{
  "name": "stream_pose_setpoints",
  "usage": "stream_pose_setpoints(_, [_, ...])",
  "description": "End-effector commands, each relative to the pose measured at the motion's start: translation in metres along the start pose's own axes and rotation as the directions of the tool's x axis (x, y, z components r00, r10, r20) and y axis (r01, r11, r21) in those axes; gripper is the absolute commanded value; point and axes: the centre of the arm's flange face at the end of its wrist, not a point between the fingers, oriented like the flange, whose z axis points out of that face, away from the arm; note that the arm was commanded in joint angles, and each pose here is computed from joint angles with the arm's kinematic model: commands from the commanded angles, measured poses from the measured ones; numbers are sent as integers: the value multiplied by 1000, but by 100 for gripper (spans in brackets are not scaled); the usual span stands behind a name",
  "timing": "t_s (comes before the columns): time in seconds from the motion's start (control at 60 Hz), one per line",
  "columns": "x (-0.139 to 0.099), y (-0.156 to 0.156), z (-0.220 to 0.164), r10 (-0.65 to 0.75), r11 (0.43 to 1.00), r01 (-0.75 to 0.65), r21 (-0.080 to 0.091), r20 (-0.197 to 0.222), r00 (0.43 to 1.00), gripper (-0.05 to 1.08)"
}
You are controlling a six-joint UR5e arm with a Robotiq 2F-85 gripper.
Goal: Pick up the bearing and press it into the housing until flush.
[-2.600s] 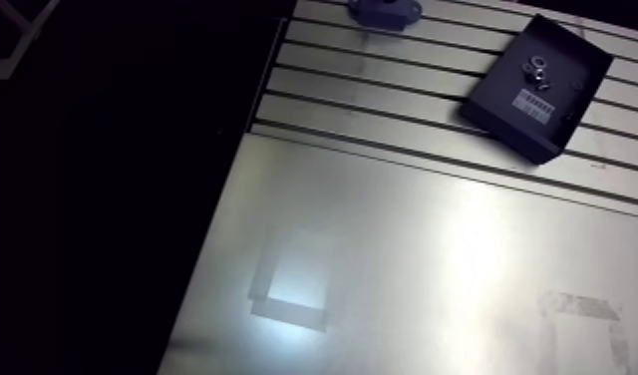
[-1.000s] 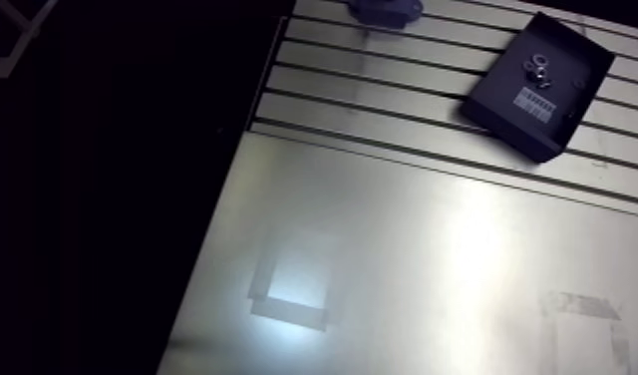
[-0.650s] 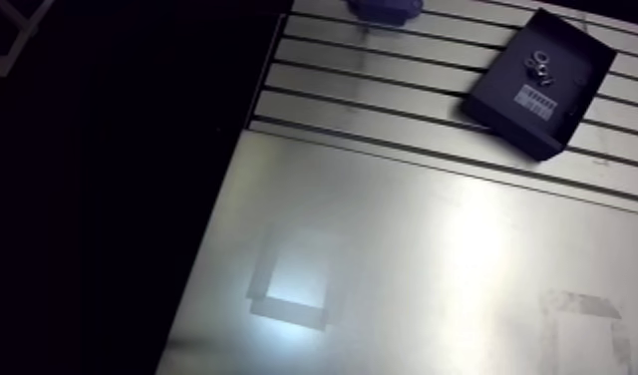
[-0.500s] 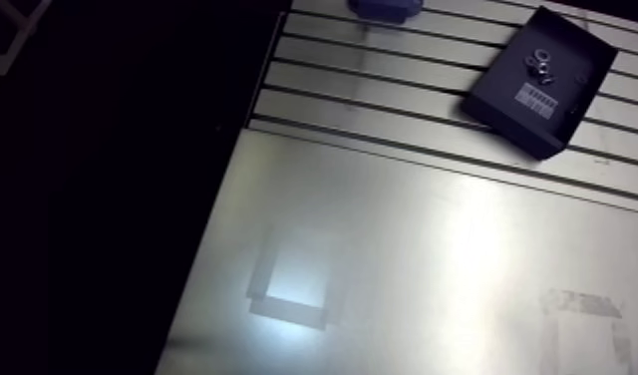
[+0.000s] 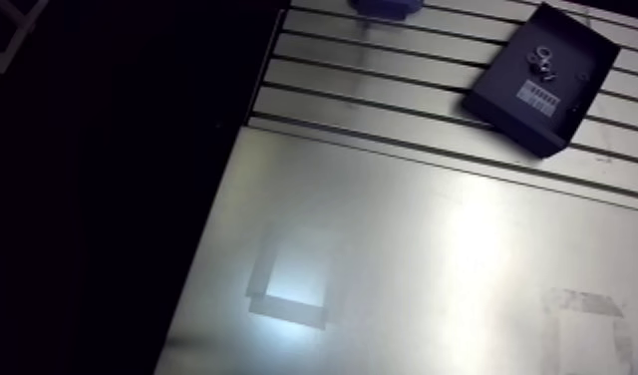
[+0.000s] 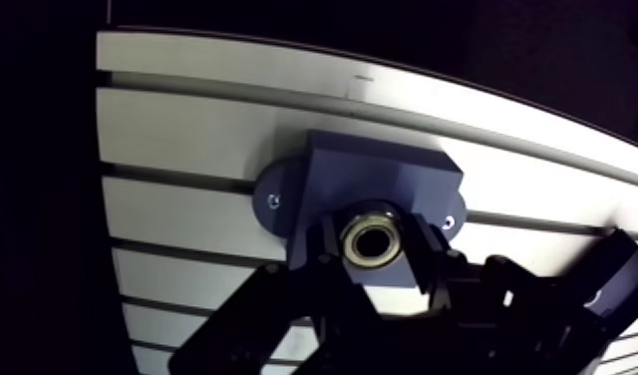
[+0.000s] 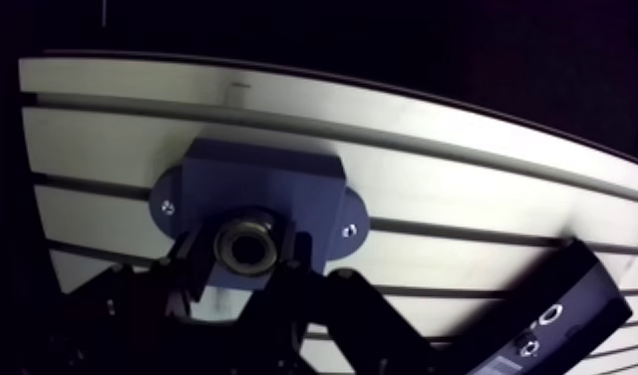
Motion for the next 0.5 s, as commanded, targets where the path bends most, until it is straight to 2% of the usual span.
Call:
stream_pose_setpoints(0.017, [-1, 1, 2, 0, 1000, 0, -14, 3, 1000, 67])
stream_pose_setpoints(0.5, [-2, 0, 2, -2, 1000, 2, -16, 4, 1000, 67])
